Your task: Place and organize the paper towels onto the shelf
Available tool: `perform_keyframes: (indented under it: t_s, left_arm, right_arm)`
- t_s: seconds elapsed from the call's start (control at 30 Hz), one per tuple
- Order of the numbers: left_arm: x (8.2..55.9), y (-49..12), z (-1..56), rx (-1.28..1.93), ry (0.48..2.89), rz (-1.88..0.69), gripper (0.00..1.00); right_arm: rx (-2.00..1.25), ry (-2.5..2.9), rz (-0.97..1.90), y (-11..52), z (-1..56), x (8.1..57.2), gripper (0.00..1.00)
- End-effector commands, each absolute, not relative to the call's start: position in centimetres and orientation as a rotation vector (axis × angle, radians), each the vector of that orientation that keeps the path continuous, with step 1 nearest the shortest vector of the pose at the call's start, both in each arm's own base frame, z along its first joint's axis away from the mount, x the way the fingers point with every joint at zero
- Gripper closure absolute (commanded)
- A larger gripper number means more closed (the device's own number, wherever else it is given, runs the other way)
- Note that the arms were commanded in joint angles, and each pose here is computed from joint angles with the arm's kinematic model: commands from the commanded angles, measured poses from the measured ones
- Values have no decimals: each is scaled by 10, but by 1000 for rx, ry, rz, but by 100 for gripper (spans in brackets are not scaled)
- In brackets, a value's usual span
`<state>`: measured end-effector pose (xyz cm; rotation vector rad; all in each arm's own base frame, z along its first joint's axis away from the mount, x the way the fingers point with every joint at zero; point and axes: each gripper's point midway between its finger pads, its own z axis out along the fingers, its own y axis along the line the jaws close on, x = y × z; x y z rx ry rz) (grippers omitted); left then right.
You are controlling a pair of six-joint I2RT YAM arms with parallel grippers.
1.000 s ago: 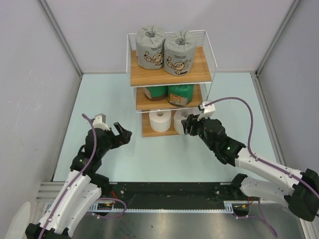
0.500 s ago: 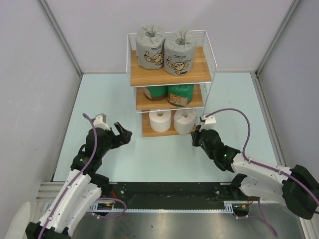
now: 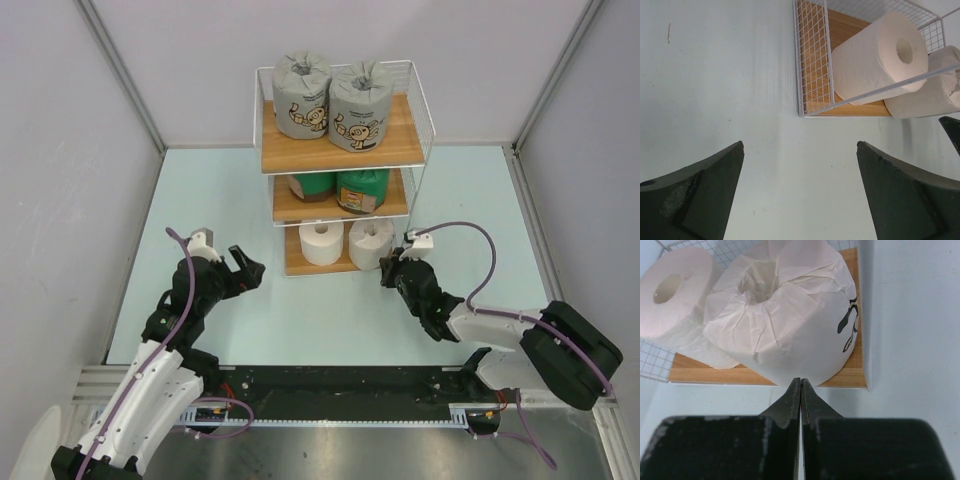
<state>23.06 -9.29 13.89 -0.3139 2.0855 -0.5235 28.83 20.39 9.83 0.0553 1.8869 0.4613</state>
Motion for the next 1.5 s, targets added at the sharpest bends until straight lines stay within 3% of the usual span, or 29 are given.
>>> perform_keyframes:
  t_s: [0.0, 0.87, 1.2, 1.47]
  left_arm:
    - [234, -96, 147, -286, 2055, -540, 0]
    - [234, -96, 146, -286, 2061, -537, 0]
    - [235, -96, 145, -287, 2062, -535, 0]
    - [234, -97, 145, -284, 2062, -542, 0]
  right_arm:
    - [132, 1812, 442, 203, 112, 309, 100]
    - [60, 1866, 474, 237, 88, 331, 100]
    - [-197, 1907, 665, 256, 133, 267, 100]
    - [66, 1816, 529, 157, 186, 241, 100]
